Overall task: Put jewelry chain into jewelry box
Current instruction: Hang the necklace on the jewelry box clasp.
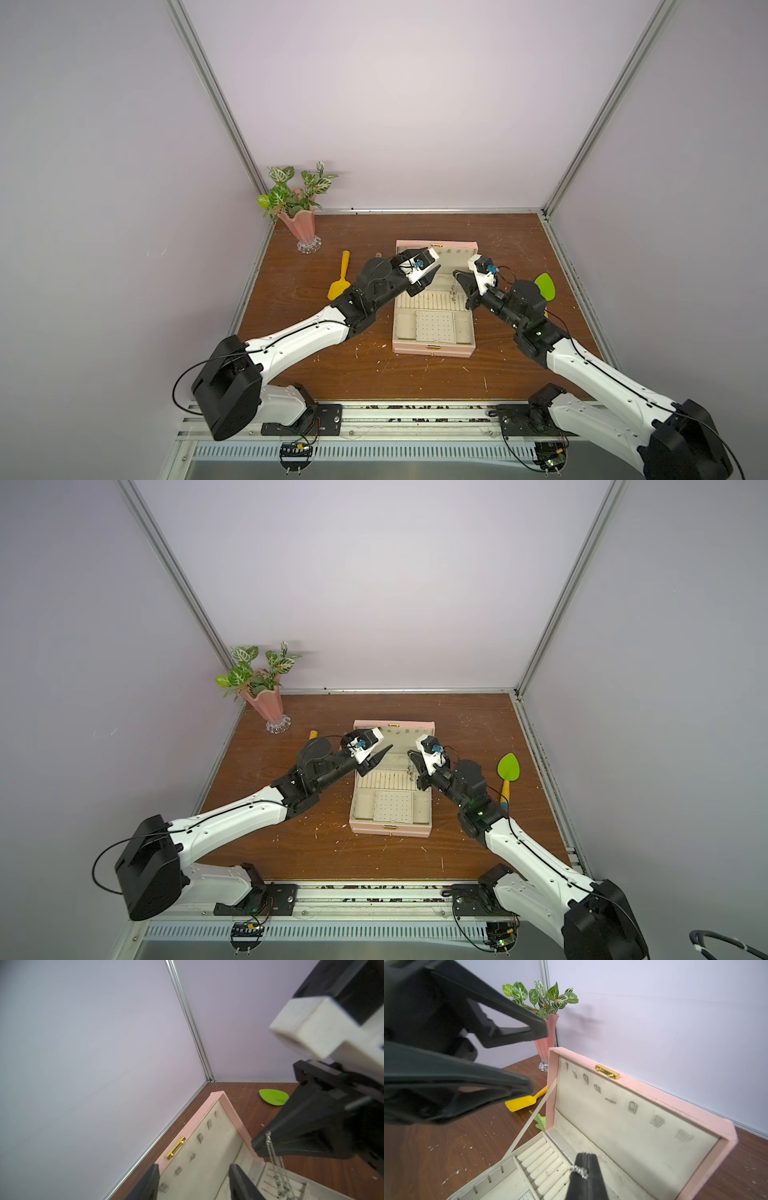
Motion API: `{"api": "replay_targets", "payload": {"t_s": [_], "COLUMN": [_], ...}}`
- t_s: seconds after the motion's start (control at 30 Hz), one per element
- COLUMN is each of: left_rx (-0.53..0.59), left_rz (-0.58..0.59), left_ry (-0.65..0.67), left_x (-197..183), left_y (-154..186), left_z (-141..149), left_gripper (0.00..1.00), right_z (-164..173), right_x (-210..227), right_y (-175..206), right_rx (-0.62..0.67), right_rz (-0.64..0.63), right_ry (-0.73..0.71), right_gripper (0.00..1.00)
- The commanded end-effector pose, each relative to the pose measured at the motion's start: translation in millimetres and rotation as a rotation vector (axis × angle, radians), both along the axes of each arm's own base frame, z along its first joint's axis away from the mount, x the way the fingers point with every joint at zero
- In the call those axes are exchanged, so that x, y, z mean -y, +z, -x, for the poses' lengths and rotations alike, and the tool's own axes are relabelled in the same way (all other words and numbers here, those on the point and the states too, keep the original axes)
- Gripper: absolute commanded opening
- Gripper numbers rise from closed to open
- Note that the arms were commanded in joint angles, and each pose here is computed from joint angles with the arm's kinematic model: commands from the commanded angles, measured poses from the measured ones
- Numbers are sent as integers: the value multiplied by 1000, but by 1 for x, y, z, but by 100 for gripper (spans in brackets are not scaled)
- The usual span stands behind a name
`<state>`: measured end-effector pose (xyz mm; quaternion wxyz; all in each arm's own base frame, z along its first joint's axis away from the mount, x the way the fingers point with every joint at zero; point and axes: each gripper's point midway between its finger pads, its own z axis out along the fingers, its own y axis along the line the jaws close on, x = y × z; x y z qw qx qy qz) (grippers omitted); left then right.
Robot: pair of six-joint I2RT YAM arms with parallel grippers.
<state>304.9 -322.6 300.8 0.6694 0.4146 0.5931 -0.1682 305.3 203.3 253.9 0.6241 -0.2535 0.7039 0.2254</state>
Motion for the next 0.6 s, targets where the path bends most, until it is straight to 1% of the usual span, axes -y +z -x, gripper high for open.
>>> {"api": "replay_targets", "payload": {"t_s": [0.0, 0.07, 0.23, 0.33, 0.47, 0.57], "left_rx": [-165, -229, -307, -336, -361, -378], "left_rz": [147, 176, 207, 221, 230, 237], "left_ry": [-51, -74, -117, -155, -165, -151], "left_x": [-2, 1, 11, 20, 27, 27], "left_y": [-10, -22, -43, -49, -60, -67], "left_z": [12, 16, 17, 18, 11, 3], "left_gripper": [58, 58, 57, 57, 56, 51], "right_z": [-9, -12, -17, -18, -16, -15], "right_x": [-3, -7, -17, -24, -34, -39], "right_y": [8, 11, 17, 16, 15, 16], "right_rx": [-16, -27, -47, -62, -71, -71], "right_rz": [27, 30, 25, 30, 34, 35], "right_ry": [-7, 2, 23, 31, 45, 53], "right_gripper": [0, 0, 0, 0, 0, 0]}}
